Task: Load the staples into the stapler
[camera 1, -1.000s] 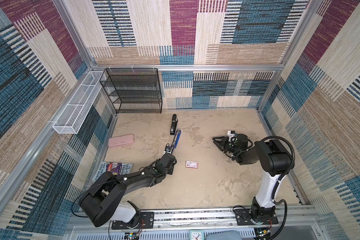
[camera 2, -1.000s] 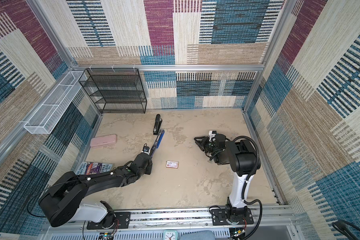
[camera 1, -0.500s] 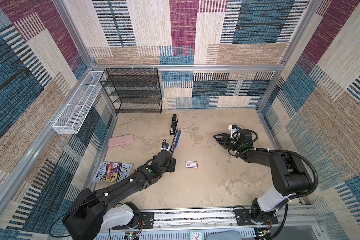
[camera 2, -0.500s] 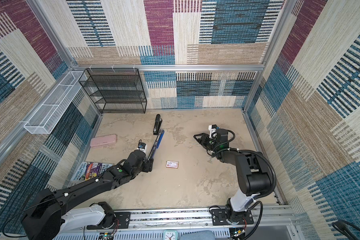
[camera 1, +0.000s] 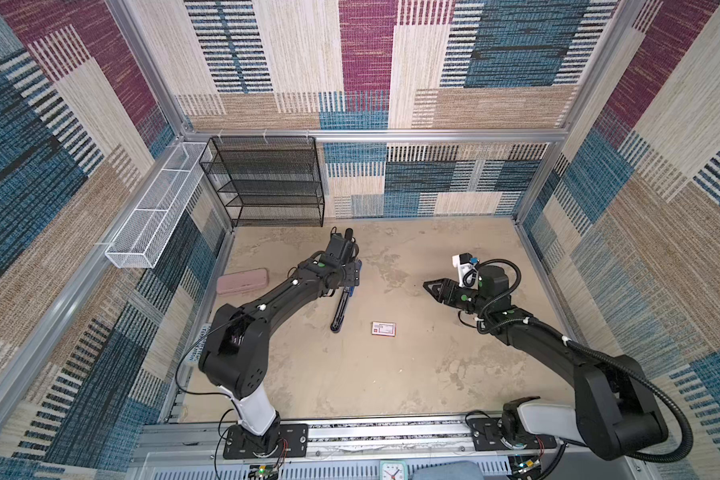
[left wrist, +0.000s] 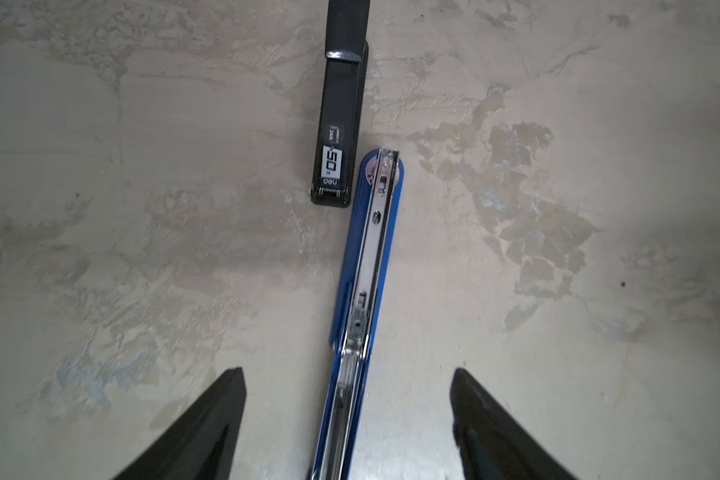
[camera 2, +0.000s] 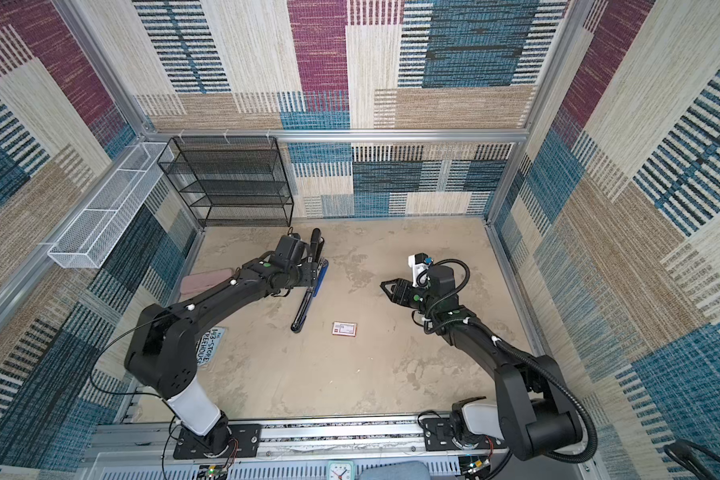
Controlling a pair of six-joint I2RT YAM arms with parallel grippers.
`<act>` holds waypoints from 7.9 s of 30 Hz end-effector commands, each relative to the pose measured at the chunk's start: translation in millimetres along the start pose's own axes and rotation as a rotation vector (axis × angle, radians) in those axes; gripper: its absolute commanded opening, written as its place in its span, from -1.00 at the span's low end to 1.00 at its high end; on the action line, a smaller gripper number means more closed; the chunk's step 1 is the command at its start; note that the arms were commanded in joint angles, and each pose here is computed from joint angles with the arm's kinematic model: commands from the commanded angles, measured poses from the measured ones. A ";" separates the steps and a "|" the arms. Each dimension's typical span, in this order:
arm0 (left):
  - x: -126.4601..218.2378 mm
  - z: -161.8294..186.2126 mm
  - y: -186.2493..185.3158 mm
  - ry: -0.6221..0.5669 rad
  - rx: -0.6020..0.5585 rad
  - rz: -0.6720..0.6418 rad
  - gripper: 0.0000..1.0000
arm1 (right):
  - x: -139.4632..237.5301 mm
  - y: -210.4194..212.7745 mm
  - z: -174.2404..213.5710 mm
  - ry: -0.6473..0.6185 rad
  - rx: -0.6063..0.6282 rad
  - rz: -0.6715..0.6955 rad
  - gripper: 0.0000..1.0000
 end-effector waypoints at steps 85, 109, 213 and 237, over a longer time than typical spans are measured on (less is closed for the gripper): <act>92.5 42.3 -150.5 -0.101 -0.334 0.454 -1.00 | -29.5 19.7 -11.9 0.068 -0.244 -0.472 -0.17; 109.8 58.7 -179.7 -0.127 -0.397 0.547 -1.00 | -45.8 12.9 -7.7 0.097 -0.286 -0.497 -0.85; 40.4 148.3 -17.4 -0.111 -0.292 0.126 -1.00 | -174.1 -125.7 -22.4 0.095 -0.580 -0.290 -0.90; 24.9 170.0 -10.4 -0.041 -0.294 0.102 -0.48 | -148.0 -111.8 -27.0 0.119 -0.463 -0.150 -0.20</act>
Point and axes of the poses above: each gripper's point midway between its finger pads, its own x axis back along the fingers, its own y axis along the line the jaws close on, z = x × y, the point moved 2 cm from there along x, back along the fingers, and after that the axes turned 3 degrees about x, right-handed, at the moved point
